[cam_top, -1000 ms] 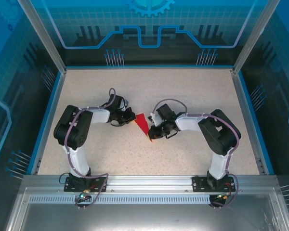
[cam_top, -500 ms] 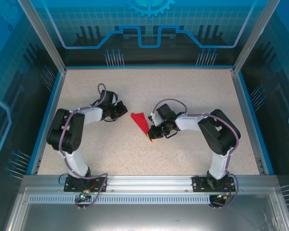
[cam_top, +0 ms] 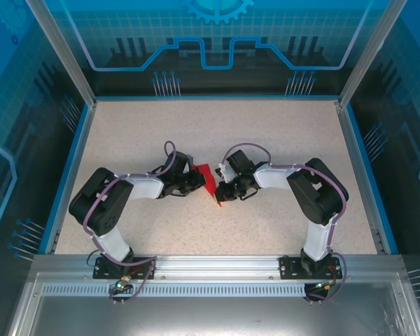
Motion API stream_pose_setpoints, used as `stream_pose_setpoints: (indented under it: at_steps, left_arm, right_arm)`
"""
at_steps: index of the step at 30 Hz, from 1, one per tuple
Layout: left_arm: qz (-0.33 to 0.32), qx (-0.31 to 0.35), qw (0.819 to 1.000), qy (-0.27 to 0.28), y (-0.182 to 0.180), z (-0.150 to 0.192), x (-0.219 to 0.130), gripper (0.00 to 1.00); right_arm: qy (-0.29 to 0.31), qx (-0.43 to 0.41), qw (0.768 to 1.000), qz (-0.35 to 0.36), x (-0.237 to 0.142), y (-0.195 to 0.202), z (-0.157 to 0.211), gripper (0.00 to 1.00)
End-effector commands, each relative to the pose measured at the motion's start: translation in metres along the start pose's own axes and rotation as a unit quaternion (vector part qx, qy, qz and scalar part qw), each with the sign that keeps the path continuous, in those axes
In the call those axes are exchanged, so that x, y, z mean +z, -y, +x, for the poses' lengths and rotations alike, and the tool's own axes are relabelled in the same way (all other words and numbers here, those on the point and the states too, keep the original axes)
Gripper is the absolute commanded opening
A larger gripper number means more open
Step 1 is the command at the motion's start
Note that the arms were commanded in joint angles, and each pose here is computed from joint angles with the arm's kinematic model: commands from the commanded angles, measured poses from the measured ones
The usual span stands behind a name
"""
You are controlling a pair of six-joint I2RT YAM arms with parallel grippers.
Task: Fold a paper plane with a square sheet of paper (pick it up from the middle)
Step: Fold the wing for the fifth time at the center of the table.
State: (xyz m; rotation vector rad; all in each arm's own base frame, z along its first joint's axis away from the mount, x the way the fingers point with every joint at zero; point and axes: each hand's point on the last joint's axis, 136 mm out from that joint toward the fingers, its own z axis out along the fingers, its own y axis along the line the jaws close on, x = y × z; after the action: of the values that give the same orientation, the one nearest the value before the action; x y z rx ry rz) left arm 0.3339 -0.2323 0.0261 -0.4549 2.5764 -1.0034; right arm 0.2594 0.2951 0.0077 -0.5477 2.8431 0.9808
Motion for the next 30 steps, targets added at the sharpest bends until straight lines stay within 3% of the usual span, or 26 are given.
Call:
stream_pose_setpoints:
  at_steps: [1,9,17,30]
  left_arm:
    - [-0.007,-0.007,1.0,0.017,-0.009,-0.006,0.008,0.01]
    - [-0.042,-0.004,0.999,0.009,-0.028,-0.002,0.017,0.01]
    - [-0.093,-0.012,0.995,-0.018,-0.046,0.007,0.019,0.0]
    - [-0.13,-0.02,0.991,-0.035,-0.056,0.012,0.024,0.0]
  right_arm:
    - [-0.111,0.061,0.987,0.098,0.019,0.05,0.073,0.0]
    - [-0.091,0.041,0.993,0.067,0.01,0.03,0.058,0.0]
    - [-0.026,0.01,1.0,0.008,-0.014,-0.019,0.007,0.0]
    - [-0.014,0.002,0.999,0.036,0.012,-0.008,-0.03,0.0]
